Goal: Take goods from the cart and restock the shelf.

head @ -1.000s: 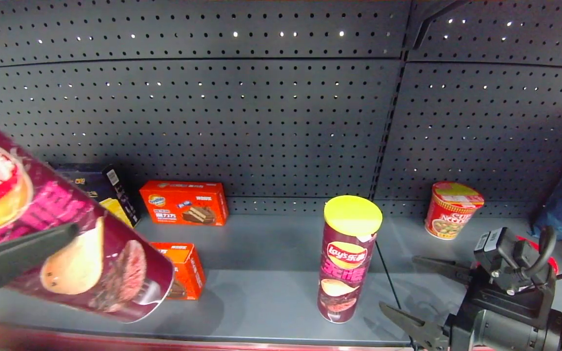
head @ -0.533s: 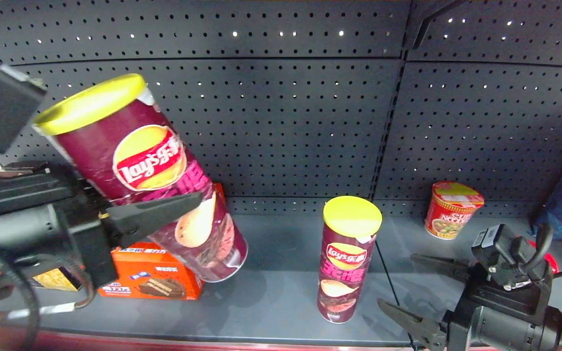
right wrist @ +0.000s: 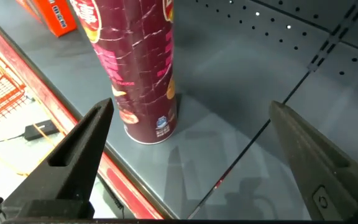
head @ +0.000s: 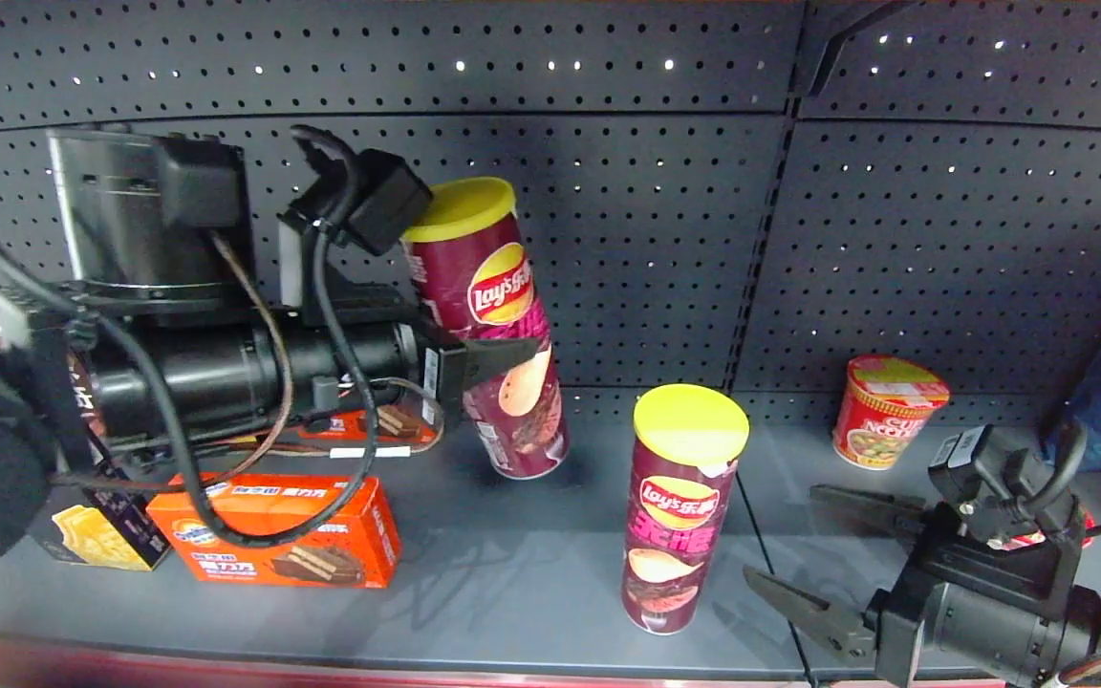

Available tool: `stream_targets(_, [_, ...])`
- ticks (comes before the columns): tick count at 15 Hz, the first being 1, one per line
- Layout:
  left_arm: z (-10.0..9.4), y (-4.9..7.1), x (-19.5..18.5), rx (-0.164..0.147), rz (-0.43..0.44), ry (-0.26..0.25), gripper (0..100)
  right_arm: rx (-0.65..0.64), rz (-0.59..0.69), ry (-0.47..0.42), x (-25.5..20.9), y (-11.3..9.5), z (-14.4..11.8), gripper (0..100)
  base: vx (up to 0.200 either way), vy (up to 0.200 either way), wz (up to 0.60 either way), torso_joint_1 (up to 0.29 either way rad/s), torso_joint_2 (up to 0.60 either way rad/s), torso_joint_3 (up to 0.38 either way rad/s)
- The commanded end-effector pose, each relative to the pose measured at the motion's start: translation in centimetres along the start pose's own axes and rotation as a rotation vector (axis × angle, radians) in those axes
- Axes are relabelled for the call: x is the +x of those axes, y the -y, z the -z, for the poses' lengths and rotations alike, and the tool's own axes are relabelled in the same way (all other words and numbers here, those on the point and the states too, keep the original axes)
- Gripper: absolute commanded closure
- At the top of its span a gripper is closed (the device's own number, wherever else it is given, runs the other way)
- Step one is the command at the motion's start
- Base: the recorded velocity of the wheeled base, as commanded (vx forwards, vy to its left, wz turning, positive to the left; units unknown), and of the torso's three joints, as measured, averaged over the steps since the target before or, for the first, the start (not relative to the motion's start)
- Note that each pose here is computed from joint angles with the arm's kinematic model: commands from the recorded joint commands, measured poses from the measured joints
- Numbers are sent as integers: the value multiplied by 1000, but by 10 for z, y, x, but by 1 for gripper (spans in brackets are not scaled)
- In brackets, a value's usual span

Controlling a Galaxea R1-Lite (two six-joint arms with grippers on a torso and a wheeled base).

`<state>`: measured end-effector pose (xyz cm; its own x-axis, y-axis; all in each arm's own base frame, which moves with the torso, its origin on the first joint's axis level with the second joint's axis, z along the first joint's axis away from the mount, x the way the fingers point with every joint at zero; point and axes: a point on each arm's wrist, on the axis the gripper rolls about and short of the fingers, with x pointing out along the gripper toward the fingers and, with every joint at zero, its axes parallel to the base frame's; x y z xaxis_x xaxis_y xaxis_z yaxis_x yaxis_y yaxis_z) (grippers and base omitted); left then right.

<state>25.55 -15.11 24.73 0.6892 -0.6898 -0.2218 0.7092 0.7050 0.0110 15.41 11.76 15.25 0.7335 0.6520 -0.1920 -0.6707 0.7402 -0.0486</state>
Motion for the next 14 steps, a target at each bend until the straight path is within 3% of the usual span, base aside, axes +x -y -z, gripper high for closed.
stream_targets(1, [14, -20, 43, 53, 6, -58, 100, 1, 6, 2, 0, 1, 0, 0, 0, 0, 0, 0, 0, 0])
stream_targets(4, [21, -25, 64, 51, 24, -85, 100, 3, 19, 3, -1, 4, 0, 0, 0, 0, 0, 0, 0, 0])
stream_targets(7, [30, -27, 85, 72, 41, -107, 100, 5, 27, 2, -1, 6, 0, 0, 0, 0, 0, 0, 0, 0])
stream_targets(14, [44, -23, 122, 77, 82, -132, 100, 6, 28, -2, -2, 6, 1, 0, 0, 0, 0, 0, 0, 0])
